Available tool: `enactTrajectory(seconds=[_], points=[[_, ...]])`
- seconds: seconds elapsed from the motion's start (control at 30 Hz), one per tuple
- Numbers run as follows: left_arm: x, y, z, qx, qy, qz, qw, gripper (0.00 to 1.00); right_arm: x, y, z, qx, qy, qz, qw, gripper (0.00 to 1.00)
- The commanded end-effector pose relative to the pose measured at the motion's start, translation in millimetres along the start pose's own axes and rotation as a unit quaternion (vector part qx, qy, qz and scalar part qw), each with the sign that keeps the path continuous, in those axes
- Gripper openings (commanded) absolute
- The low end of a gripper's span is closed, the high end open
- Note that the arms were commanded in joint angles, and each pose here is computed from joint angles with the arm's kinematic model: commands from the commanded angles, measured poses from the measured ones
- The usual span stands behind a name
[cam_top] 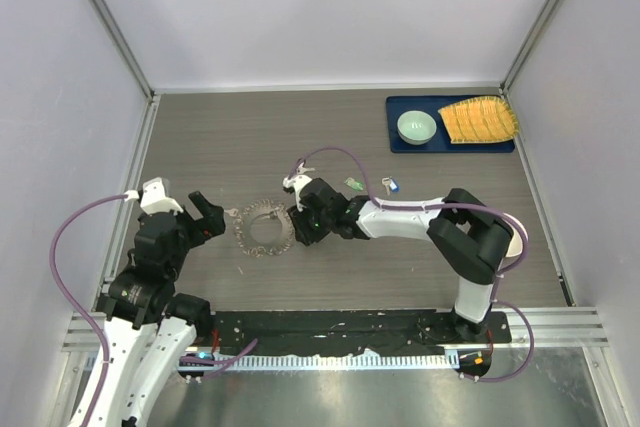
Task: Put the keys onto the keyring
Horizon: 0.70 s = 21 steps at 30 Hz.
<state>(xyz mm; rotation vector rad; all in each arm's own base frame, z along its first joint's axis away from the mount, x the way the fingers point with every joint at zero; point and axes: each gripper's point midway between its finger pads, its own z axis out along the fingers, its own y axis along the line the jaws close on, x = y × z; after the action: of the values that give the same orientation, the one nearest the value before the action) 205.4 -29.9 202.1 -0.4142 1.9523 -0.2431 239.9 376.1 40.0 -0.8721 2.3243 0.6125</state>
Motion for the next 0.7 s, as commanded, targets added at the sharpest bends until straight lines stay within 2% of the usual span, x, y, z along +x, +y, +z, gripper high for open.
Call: enactTrajectory(seconds=[0.0,0.37,0.47,0.67], points=[[-6.7,-6.2,3.2,0.012,-0.011,0.0,1.0,0.95,-10.7,19.7,9.4,-0.049,-0.034,0.026,0.998,0.38],[-6.3,-6.1,3.7,0.012,-0.01,-0.001,1.0,0.95,-4.5,13.4,24.1,-0.036,-0.044,0.052,0.997,0.33],[-6.0,-5.7,4.3,0.011,-0.009,0.0,1.0,0.95,-3.9,13.7,24.1,-0.038,-0.046,0.054,0.997,0.28],[-4.5,-6.6,5.7,0.012,-0.005,0.0,1.0,0.95,-4.7,17.3,18.1,-0.048,-0.051,0.057,0.996,0.12]])
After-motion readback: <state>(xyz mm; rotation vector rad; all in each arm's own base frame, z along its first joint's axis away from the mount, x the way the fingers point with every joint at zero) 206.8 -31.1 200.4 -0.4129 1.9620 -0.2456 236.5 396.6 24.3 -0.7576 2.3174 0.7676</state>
